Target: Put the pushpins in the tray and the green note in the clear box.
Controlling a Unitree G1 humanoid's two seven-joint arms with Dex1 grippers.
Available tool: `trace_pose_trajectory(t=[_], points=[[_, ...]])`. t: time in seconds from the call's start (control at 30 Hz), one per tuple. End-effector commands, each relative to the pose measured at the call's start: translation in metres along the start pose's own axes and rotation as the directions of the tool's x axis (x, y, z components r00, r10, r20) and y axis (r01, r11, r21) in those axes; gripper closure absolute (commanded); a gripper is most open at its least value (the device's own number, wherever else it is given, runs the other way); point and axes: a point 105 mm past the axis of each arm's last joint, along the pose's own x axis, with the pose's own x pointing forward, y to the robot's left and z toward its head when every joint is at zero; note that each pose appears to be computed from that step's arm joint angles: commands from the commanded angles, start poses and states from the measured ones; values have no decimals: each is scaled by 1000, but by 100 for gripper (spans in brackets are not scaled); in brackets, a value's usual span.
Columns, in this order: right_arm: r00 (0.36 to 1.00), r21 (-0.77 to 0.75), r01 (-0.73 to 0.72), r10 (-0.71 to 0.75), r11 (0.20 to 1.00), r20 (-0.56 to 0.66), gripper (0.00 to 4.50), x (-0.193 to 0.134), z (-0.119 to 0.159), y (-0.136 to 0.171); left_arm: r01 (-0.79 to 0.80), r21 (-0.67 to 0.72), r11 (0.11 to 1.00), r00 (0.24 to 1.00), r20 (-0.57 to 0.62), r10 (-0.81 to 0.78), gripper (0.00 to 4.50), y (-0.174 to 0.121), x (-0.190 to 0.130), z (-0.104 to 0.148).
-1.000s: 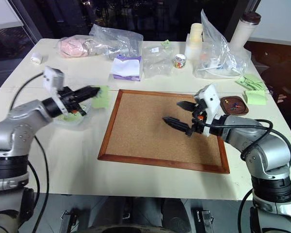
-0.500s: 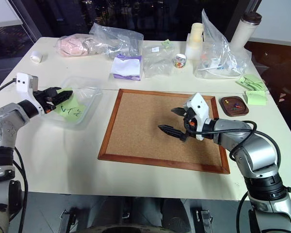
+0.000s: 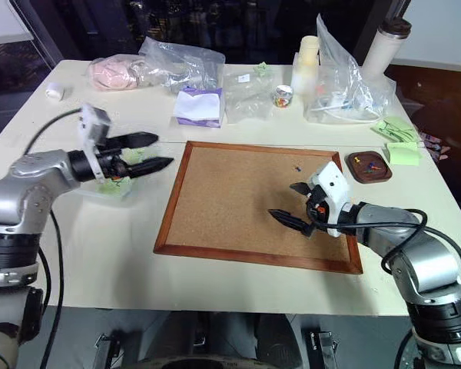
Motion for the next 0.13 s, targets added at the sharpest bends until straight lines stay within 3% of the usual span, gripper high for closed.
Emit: trace_pose_trajectory(t=[0.03, 0.13], points=[[999, -62, 9, -7, 998, 45, 0, -13, 19, 2, 112, 35, 993, 993, -45, -111, 9, -24, 18, -14], [999, -80, -14, 18, 997, 46, 0, -13, 21, 9, 178, 27, 984, 983, -40, -177, 9, -43, 39, -28]])
